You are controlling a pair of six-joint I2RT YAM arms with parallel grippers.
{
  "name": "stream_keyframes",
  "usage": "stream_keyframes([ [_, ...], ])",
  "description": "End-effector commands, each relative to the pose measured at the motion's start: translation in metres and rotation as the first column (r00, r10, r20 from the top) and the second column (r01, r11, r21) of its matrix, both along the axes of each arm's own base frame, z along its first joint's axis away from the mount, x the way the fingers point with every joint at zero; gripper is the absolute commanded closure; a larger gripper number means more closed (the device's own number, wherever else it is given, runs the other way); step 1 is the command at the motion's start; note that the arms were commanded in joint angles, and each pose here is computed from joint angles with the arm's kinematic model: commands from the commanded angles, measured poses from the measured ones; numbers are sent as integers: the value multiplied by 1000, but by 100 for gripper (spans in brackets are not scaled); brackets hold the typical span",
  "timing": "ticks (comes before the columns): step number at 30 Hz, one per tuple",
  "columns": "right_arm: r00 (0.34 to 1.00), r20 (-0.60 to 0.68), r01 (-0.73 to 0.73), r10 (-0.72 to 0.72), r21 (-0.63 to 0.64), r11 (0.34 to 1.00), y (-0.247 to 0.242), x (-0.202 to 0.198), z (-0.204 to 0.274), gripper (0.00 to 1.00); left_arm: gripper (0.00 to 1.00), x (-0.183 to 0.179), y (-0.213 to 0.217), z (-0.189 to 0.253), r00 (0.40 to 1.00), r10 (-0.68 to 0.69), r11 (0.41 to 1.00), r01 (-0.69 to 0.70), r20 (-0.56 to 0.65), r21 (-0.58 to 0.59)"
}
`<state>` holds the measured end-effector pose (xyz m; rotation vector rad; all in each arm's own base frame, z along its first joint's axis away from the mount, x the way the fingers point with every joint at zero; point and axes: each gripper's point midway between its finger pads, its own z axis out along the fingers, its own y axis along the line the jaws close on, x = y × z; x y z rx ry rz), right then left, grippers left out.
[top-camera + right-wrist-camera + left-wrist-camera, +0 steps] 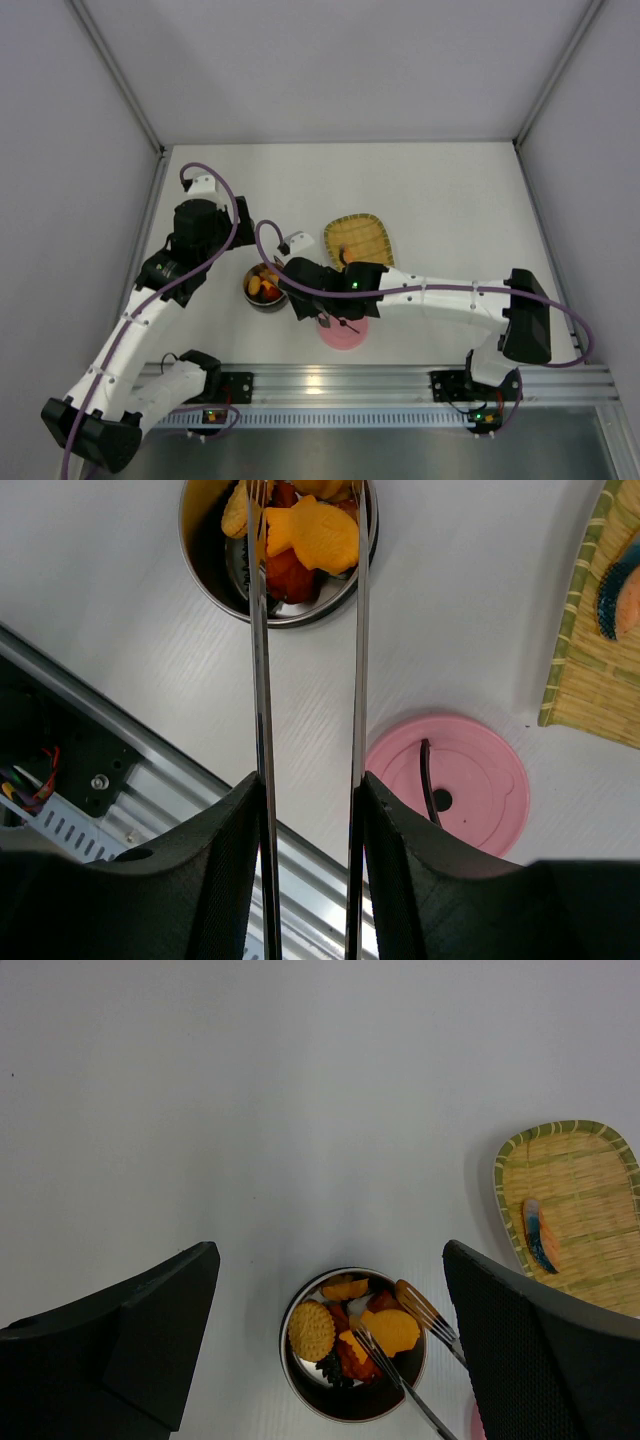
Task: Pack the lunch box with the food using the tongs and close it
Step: Place the fake food in the packing box, then pick up the fake food from the plate.
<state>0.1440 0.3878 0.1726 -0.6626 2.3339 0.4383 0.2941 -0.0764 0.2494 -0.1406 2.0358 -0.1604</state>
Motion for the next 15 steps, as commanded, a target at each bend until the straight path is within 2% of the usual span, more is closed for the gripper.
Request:
stream_keyframes([
  [1,998,63,26,-30,54,998,-1,4,36,59,1,2,1,4,1000,8,1000,-8,15,-9],
  [8,990,93,97,-102,50,994,-20,25,44,57,1,2,2,3,1000,9,1000,-9,14,-6],
  [15,959,86,265,-270,64,962,-90,63,37,56,1,2,1,3,1000,6,1000,-6,14,-7],
])
